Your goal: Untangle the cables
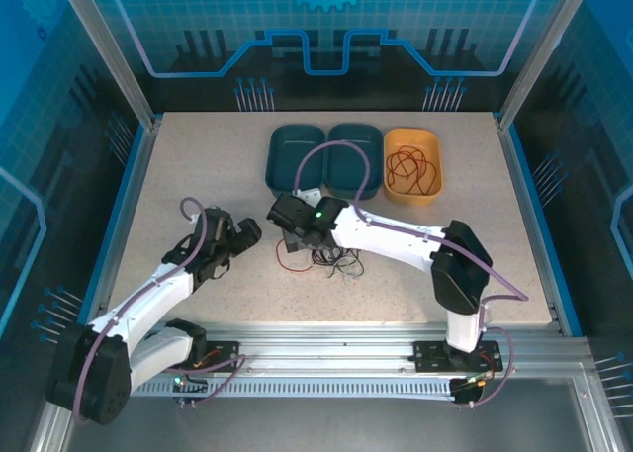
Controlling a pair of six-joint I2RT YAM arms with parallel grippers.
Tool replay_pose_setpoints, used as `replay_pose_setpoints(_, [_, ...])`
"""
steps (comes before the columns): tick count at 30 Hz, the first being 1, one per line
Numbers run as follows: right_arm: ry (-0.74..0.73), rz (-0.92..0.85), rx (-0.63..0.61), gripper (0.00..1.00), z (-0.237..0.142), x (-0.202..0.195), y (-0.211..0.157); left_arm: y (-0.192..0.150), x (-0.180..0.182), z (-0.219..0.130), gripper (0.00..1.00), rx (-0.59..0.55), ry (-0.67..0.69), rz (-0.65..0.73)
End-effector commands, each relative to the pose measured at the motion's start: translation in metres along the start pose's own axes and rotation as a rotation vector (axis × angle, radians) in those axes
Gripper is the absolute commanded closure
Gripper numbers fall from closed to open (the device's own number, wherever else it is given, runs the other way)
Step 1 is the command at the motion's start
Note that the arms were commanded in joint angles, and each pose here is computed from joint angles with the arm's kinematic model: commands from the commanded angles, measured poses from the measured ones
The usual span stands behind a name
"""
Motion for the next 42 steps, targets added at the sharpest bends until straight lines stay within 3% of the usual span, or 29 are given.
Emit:
replay_pose_setpoints(1, [0.061, -0.057, 0.034, 0.00, 0.003, 0.028, 0.000, -0.001, 0.015, -0.005, 0.01, 0.011, 0.029, -0.020])
replay_pose_setpoints(7, [0.104, -0.158, 0.075, 0.00, 0.013, 0.069, -0.001, 0.004, 0.031, -0.010, 0.01, -0.021, 0.033, -0.071])
replay_pose_setpoints(17, [0.138, -0.206, 0.125, 0.01, 0.039, 0.087, -0.006, 0.012, 0.044, -0.010, 0.01, -0.020, 0.032, -0.138])
replay_pose_setpoints(33, [0.176, -0.213, 0.171, 0.45, 0.092, 0.098, -0.002, 0.014, 0.049, -0.013, 0.01, -0.020, 0.031, -0.151])
replay_pose_setpoints(42, [0.120, -0.247, 0.216, 0.57, 0.119, 0.104, -0.002, 0.011, 0.054, -0.012, 0.01, -0.018, 0.036, -0.150])
Point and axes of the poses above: each hand's point on the last joint's axis, 136 mm out from that joint toward the fingers, its own z axis out along the fingers, its own x axis along the line the jaws close on, y = z × x, the point moved 6 cm from there along -z, back along the fingers, and after that the axes turned 15 degrees about -z, right-handed, at the moved point
